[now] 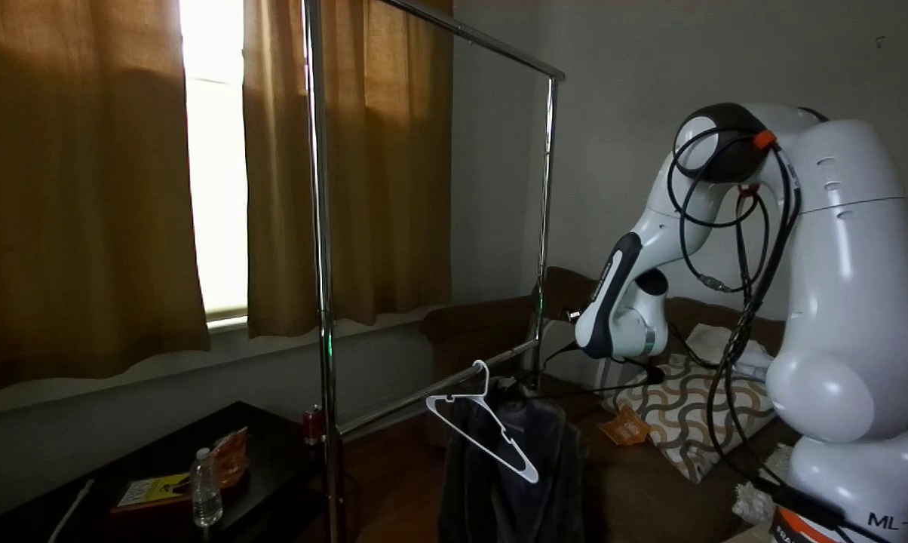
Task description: Put the black hanger on the bottom railing
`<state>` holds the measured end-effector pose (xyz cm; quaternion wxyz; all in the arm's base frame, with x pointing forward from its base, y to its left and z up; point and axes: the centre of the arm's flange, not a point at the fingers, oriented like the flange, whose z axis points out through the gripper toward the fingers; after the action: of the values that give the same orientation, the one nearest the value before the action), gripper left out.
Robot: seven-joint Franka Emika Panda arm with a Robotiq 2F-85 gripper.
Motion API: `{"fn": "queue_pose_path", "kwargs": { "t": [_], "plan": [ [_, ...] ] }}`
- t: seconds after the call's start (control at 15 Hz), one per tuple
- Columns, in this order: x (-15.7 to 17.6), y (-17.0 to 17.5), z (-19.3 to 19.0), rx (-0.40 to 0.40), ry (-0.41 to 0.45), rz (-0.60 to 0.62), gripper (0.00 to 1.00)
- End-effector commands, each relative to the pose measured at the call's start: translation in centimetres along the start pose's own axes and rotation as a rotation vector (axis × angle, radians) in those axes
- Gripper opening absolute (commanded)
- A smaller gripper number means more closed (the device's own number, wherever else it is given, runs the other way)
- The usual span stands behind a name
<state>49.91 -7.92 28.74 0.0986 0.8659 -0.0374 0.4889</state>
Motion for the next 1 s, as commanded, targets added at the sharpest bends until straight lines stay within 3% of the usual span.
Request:
{"fn": "queue_pose_path", "kwargs": {
  "t": [0.0,0.33,0.4,0.67,0.93],
  "plan": [
    [0.0,-0.1,0.6,-0.021,0.002,0.011,0.09],
    [-0.2,-0.3,1.8,-0.044,0.009,0.022,0.09],
    [0.2,-1.0,1.4,-0.01,0.029,0.03,0.02],
    [2.4,-5.5,-1.3,0.141,0.076,0.06,0.02],
    [2.2,-9.0,-2.7,0.135,0.038,0.036,0.02]
  ]
}}
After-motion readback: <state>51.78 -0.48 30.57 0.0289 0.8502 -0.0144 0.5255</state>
